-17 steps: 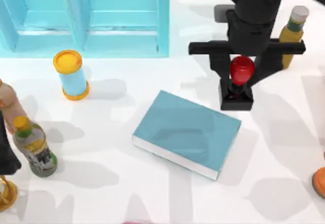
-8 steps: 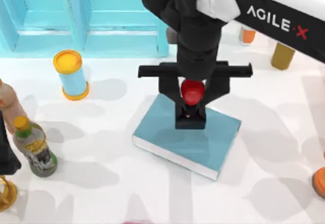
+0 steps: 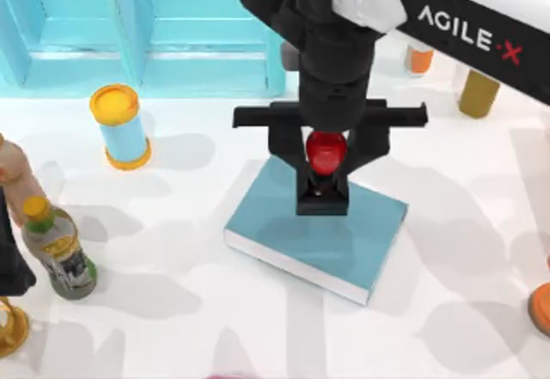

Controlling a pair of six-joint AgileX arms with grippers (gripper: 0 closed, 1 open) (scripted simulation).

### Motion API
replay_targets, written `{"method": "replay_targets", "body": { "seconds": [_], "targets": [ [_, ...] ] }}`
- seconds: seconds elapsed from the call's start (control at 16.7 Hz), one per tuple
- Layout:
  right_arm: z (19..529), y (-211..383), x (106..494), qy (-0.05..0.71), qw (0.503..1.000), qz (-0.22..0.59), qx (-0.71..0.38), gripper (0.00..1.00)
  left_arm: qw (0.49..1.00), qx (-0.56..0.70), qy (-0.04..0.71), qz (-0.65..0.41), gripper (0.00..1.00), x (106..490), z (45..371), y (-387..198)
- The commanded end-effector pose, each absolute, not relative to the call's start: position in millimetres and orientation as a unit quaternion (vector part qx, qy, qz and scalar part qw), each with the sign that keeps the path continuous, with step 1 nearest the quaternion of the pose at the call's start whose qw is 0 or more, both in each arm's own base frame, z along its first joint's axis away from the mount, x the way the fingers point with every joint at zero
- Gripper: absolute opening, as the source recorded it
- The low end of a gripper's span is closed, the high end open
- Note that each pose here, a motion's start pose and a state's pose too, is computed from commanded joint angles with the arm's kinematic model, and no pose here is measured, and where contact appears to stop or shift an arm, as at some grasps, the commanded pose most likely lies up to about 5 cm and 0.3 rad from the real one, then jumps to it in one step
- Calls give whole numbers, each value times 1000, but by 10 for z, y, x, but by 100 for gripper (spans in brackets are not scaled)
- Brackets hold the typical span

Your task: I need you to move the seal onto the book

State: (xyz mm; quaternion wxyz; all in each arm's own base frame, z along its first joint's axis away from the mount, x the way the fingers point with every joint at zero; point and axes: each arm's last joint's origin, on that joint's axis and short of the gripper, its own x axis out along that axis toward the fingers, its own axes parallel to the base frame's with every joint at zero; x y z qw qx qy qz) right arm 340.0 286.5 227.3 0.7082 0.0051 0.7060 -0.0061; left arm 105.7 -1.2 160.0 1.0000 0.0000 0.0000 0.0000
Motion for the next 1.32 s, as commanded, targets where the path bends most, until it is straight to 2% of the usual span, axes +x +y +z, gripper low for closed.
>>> {"method": "replay_targets", "body": {
  "seconds": [0.78, 1.32],
  "targets": [
    [2273, 2865, 3400, 706, 708, -6, 5, 98, 1000, 0, 0, 0, 100, 1057, 1600, -12],
    [2272, 2861, 3403, 706, 708, -7, 5, 100, 1000, 0, 0, 0, 100, 1057, 1600, -12]
  ]
}}
